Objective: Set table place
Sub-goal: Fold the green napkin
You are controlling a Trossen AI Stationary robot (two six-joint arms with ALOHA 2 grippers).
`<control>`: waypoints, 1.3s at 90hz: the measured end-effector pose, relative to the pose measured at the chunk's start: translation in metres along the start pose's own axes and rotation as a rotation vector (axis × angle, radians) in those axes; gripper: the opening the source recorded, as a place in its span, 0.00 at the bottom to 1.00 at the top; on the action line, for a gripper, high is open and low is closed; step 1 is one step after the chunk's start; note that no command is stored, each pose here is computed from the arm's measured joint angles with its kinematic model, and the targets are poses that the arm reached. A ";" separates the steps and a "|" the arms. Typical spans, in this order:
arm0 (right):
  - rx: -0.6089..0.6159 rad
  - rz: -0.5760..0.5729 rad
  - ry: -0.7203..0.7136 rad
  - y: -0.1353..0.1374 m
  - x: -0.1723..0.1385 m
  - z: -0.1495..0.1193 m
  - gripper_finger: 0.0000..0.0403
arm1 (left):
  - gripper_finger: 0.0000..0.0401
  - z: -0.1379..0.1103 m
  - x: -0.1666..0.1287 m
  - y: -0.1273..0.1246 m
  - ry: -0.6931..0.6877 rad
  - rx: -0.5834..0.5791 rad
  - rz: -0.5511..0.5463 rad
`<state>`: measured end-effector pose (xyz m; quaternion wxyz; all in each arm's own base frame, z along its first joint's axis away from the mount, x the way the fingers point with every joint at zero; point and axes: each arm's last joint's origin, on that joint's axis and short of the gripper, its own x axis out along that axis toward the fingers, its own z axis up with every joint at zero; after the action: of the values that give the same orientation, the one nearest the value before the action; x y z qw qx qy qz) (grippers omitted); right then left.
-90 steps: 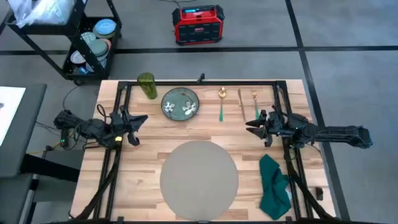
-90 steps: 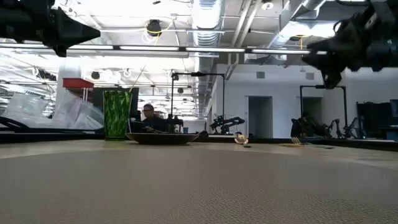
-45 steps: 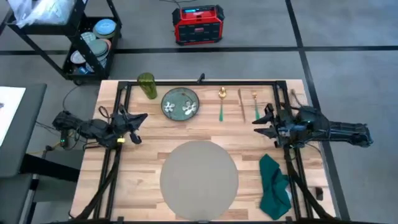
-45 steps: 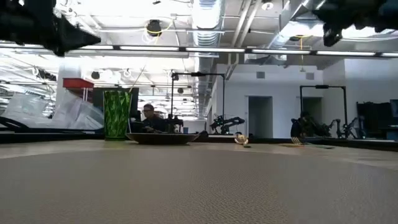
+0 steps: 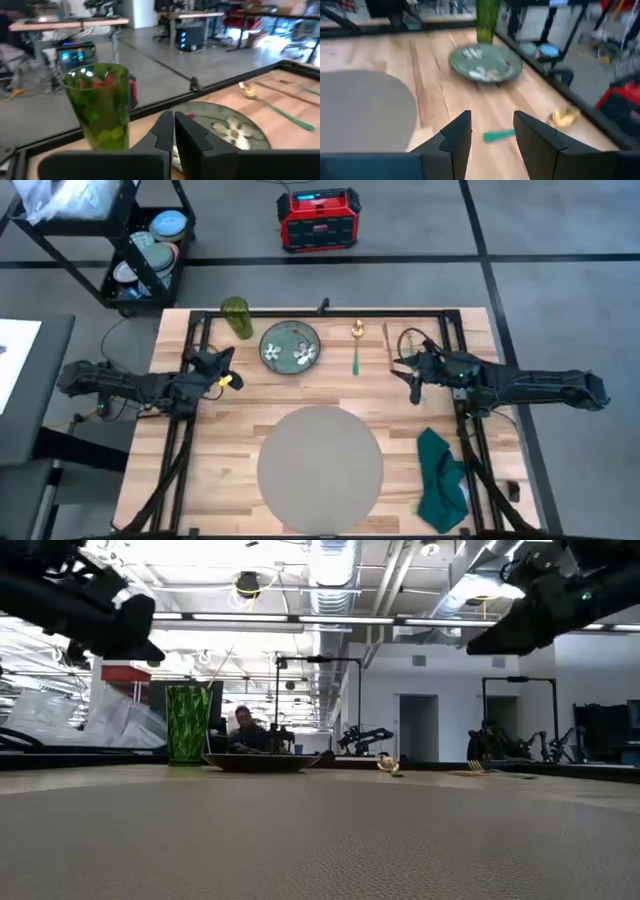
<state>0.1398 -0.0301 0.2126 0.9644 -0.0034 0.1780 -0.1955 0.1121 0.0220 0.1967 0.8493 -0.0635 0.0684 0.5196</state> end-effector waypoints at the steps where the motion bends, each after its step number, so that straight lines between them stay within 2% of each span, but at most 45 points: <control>1: 0.000 -0.002 0.005 0.000 0.001 0.000 0.34 | 0.00 0.001 0.002 0.000 0.007 -0.001 0.008; 10: -0.022 -0.039 0.023 -0.005 0.007 -0.001 0.34 | 0.00 0.017 0.021 -0.003 0.098 0.021 0.048; 25: 0.051 -0.140 0.021 -0.020 0.016 0.004 0.34 | 0.00 0.048 0.070 -0.006 0.349 -0.008 -0.004; 33: 0.147 -0.164 0.110 -0.027 0.019 -0.001 0.34 | 0.00 0.054 0.098 -0.011 0.508 0.008 -0.101; 41: 0.226 -0.132 0.262 -0.026 0.022 -0.013 0.34 | 0.00 0.052 0.123 -0.022 0.649 0.068 -0.215; 49: 0.342 -0.092 0.326 -0.021 0.026 -0.018 0.34 | 0.00 0.047 0.141 -0.040 0.787 0.070 -0.314; 62: 0.543 0.056 0.401 0.000 0.033 -0.021 0.33 | 0.00 0.036 0.146 -0.079 1.080 0.074 -0.458; 75: 0.630 0.088 0.508 0.025 0.029 -0.025 0.23 | 0.00 0.038 0.126 -0.112 1.219 0.187 -0.512; 85: 0.652 0.092 0.679 0.044 0.013 -0.032 0.09 | 0.00 0.055 0.104 -0.128 1.257 0.243 -0.545; 92: 0.624 0.036 0.822 0.052 -0.004 -0.041 0.02 | 0.00 0.074 0.090 -0.135 1.235 0.249 -0.574; 103: 0.592 -0.084 1.048 0.057 -0.029 -0.059 0.05 | 0.00 0.100 0.081 -0.134 1.106 0.241 -0.521; 110: 0.581 -0.068 1.078 0.064 -0.035 -0.064 0.07 | 0.00 0.108 0.079 -0.128 1.041 0.252 -0.465; 117: 0.605 -0.106 1.102 0.068 -0.039 -0.070 0.07 | 0.00 0.109 0.081 -0.124 1.049 0.239 -0.426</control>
<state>0.1078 0.0517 0.1547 0.6785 0.3620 0.5849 -0.2577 0.2641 0.0559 0.2934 0.7889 -0.2286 0.5242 0.2249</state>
